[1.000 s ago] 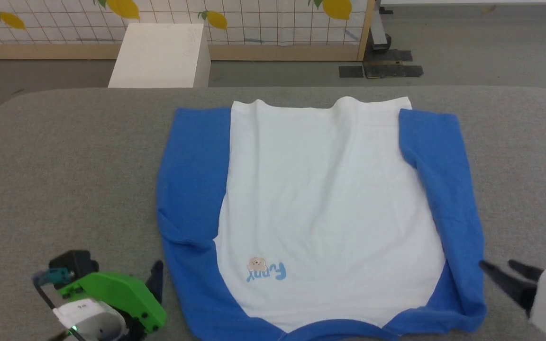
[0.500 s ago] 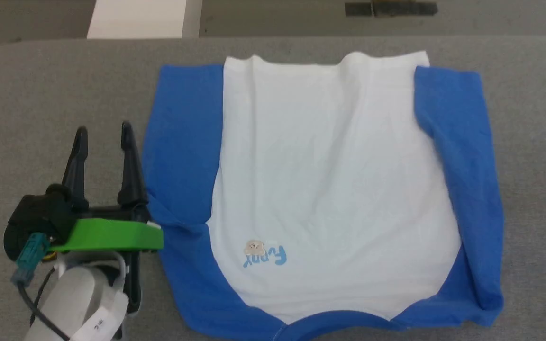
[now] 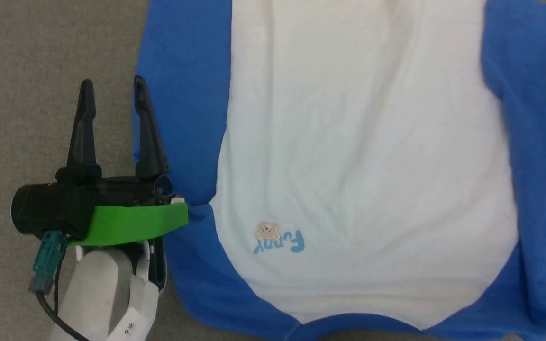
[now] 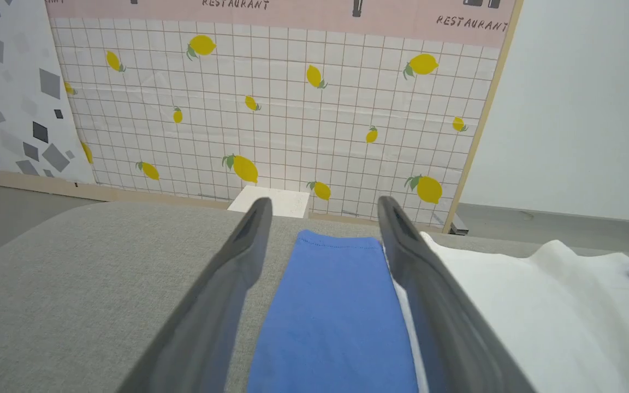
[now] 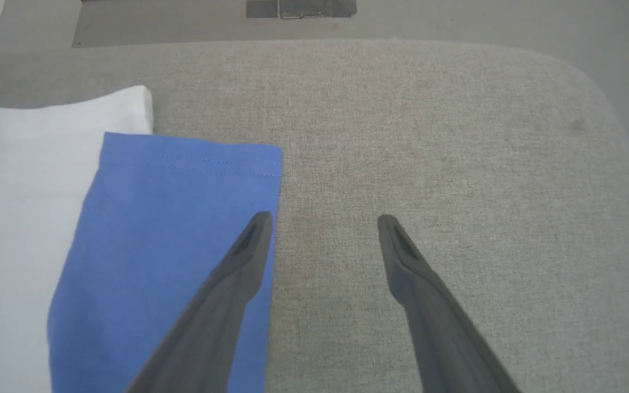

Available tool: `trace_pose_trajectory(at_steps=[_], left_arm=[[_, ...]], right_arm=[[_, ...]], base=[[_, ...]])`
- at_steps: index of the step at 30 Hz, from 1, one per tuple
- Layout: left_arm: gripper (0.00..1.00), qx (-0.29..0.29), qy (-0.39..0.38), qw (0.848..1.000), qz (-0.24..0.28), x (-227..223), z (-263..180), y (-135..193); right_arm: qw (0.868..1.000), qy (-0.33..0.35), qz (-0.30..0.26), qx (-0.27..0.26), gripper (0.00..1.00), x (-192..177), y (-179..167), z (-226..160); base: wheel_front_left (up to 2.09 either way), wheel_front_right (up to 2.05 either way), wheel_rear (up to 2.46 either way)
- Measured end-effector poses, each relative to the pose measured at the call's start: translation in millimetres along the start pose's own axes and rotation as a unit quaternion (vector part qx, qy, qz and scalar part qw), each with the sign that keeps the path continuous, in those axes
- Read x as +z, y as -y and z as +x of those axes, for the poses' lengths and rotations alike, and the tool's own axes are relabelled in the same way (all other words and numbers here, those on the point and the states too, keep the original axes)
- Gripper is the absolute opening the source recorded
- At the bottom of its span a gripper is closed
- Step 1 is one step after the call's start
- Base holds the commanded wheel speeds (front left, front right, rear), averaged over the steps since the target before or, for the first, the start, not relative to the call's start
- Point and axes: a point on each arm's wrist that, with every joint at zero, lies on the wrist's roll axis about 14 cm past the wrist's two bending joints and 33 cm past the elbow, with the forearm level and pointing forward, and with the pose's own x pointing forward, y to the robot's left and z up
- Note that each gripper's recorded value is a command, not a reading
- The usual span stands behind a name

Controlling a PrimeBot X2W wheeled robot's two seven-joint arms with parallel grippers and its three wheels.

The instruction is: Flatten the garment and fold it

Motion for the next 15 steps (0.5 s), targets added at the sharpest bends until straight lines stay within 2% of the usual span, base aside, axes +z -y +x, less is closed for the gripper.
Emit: trace_pose_trajectory(at_steps=[6, 13, 14, 15], left_arm=[[1.0, 0.017, -0.02, 1.0, 0.013, -21, -1, -12], [1.0, 0.024, -0.039, 0.999, 0.019, -36, -4, -19], [1.0, 0.023, -0.04, 0.999, 0.018, -37, -4, -19], [1.0, 0.021, -0.043, 0.999, 0.016, -39, -4, -18]], right_arm=[[0.999, -0.025, -0.027, 0.022, 1.0, -19, -27, 43], [0.998, -0.033, -0.046, 0.036, 1.0, -21, -39, 63], [0.998, -0.037, -0.044, 0.037, 0.21, -22, -39, 63], [0.998, -0.041, -0.042, 0.038, 0.0, -22, -38, 62]], base=[[0.0, 0.0, 0.0], [0.0, 0.0, 0.0], [0.0, 0.0, 0.0], [0.0, 0.0, 0.0]])
